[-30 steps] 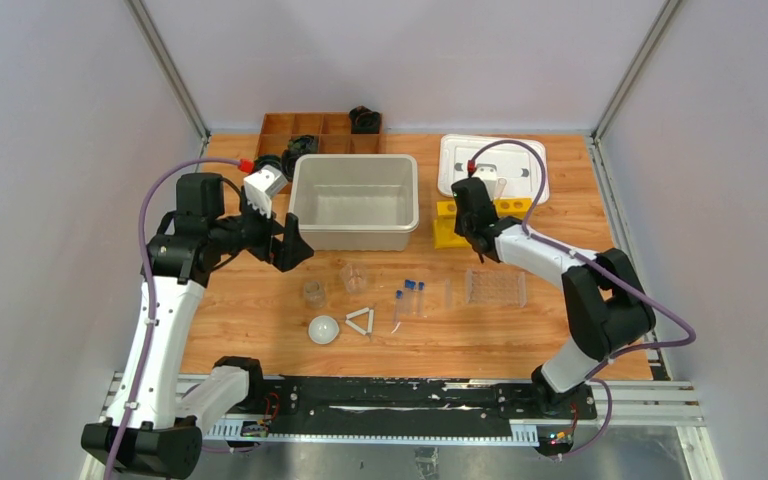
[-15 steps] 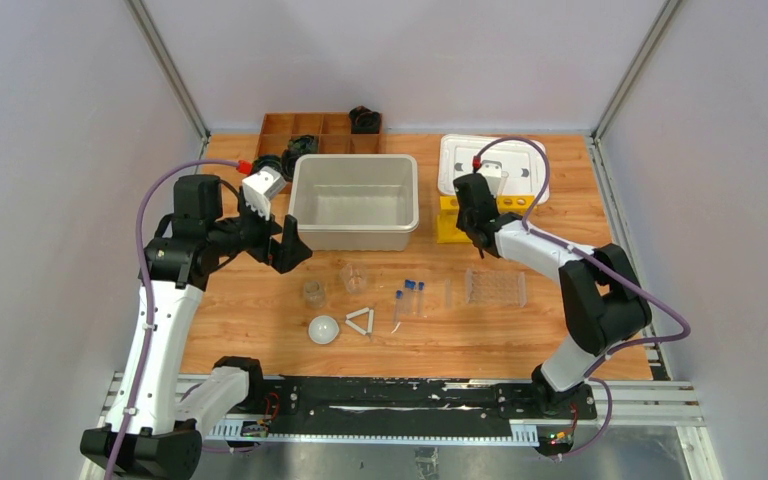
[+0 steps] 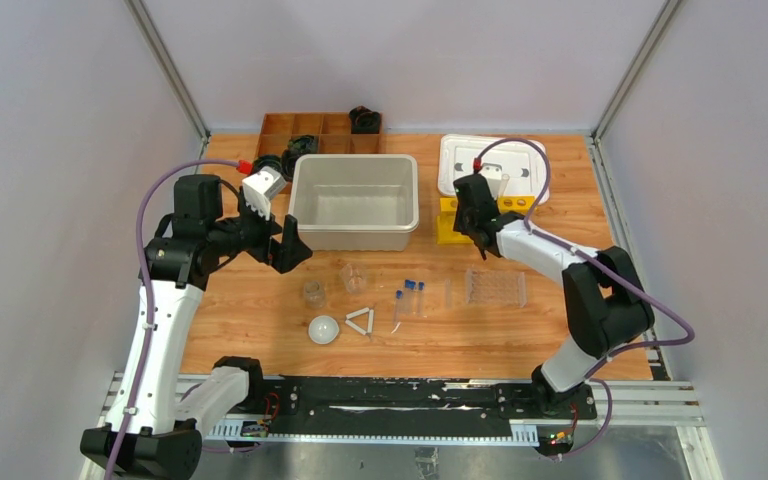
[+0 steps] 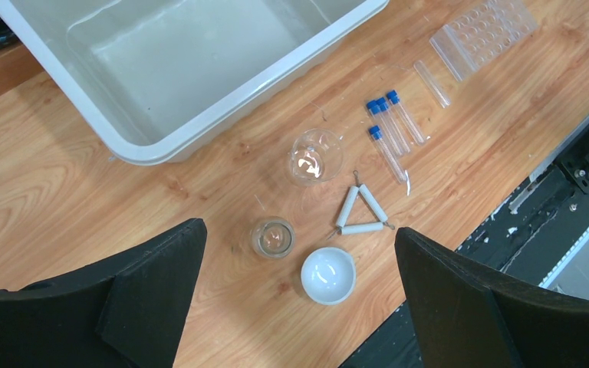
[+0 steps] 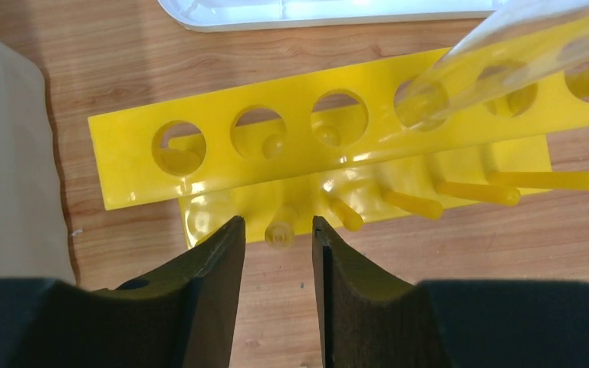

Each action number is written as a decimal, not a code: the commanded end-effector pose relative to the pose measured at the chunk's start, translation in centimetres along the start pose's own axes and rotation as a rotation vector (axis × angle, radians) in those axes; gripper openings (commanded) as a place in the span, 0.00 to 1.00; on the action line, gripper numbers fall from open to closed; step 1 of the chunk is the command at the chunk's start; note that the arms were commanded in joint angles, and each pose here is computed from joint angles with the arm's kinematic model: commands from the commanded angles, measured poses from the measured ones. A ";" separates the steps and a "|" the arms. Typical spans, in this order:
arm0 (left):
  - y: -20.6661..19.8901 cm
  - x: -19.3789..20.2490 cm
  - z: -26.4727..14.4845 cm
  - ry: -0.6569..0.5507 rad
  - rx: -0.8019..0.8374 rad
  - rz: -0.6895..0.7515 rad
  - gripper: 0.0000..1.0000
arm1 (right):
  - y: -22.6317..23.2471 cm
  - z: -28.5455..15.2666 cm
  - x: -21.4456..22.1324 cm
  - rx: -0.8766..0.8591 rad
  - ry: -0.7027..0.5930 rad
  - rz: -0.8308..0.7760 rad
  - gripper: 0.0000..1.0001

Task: Organize the chemistry lab equipment

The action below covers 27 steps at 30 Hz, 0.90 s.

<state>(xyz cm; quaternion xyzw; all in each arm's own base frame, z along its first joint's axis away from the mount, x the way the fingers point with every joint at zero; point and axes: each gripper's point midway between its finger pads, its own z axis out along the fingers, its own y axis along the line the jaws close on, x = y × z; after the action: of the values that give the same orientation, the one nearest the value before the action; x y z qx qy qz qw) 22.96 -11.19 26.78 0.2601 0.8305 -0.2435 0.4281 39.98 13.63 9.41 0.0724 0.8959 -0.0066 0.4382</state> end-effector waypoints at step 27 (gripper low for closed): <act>-0.5 -1.6 -0.8 -0.043 -0.001 0.018 1.00 | 3.8 -9.8 12.8 -0.183 0.394 -0.177 0.46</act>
<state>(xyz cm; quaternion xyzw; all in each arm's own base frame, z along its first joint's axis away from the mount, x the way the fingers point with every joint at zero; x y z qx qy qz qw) 23.07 -11.21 27.09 0.2587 0.8303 -0.2441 0.4290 26.30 19.95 6.89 -0.0439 0.9535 0.0637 0.2913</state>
